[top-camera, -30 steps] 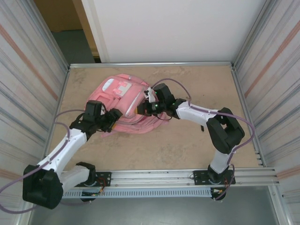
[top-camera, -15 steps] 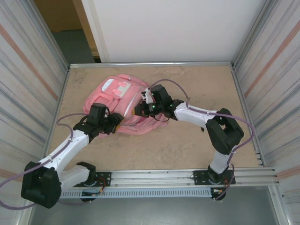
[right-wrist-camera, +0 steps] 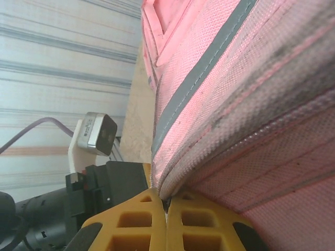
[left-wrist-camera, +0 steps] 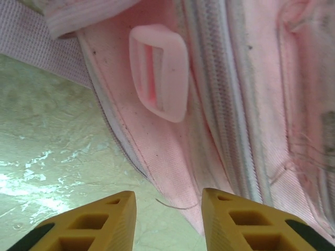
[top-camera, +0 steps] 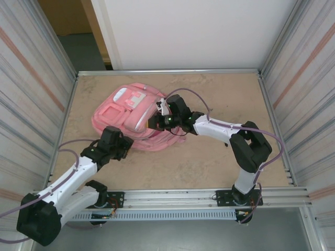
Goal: Pack the student bag
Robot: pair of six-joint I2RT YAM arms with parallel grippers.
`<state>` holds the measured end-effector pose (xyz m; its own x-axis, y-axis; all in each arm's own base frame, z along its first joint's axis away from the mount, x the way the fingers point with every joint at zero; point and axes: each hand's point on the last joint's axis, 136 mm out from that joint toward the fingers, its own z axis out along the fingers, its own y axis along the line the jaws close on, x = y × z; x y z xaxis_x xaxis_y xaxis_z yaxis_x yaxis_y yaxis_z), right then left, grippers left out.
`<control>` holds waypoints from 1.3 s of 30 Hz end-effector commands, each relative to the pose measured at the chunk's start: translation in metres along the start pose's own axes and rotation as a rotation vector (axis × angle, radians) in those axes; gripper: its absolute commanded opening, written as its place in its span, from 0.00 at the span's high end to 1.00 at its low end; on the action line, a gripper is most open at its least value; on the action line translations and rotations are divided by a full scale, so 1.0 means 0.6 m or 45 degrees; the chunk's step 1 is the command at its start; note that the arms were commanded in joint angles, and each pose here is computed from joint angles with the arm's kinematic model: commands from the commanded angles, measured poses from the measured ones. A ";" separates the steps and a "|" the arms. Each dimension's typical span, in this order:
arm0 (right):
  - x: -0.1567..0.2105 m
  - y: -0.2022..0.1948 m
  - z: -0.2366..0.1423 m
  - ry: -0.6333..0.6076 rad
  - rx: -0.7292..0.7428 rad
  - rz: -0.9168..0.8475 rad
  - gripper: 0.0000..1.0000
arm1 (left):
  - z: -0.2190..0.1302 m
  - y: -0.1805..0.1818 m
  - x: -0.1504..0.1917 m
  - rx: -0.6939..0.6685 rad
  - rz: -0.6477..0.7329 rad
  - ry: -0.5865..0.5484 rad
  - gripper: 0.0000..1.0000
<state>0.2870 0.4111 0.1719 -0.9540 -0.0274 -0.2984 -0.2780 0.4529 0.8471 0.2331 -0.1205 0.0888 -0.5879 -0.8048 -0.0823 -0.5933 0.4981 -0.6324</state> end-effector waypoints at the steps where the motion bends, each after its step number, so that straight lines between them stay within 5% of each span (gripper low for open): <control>1: -0.006 0.098 -0.006 -0.001 -0.198 -0.126 1.00 | 0.001 -0.013 -0.017 0.008 -0.001 -0.053 0.60; 16: 0.009 0.079 0.009 0.027 -0.165 -0.108 1.00 | -0.044 -0.030 -0.037 0.110 -0.047 -0.169 0.60; 32: 0.038 0.105 0.034 0.102 -0.225 -0.110 1.00 | 0.042 -0.053 -0.063 0.064 -0.018 -0.100 0.65; 39: 0.056 0.087 0.038 0.128 -0.203 -0.078 1.00 | 0.033 -0.036 -0.103 -0.009 0.065 -0.263 0.86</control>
<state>0.2750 0.4337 0.1593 -0.9576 -0.0506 -0.2837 -0.2754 0.4510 0.8490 0.2782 -0.1086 0.0830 -0.5464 -0.8253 -0.1424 -0.5908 0.5004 -0.6329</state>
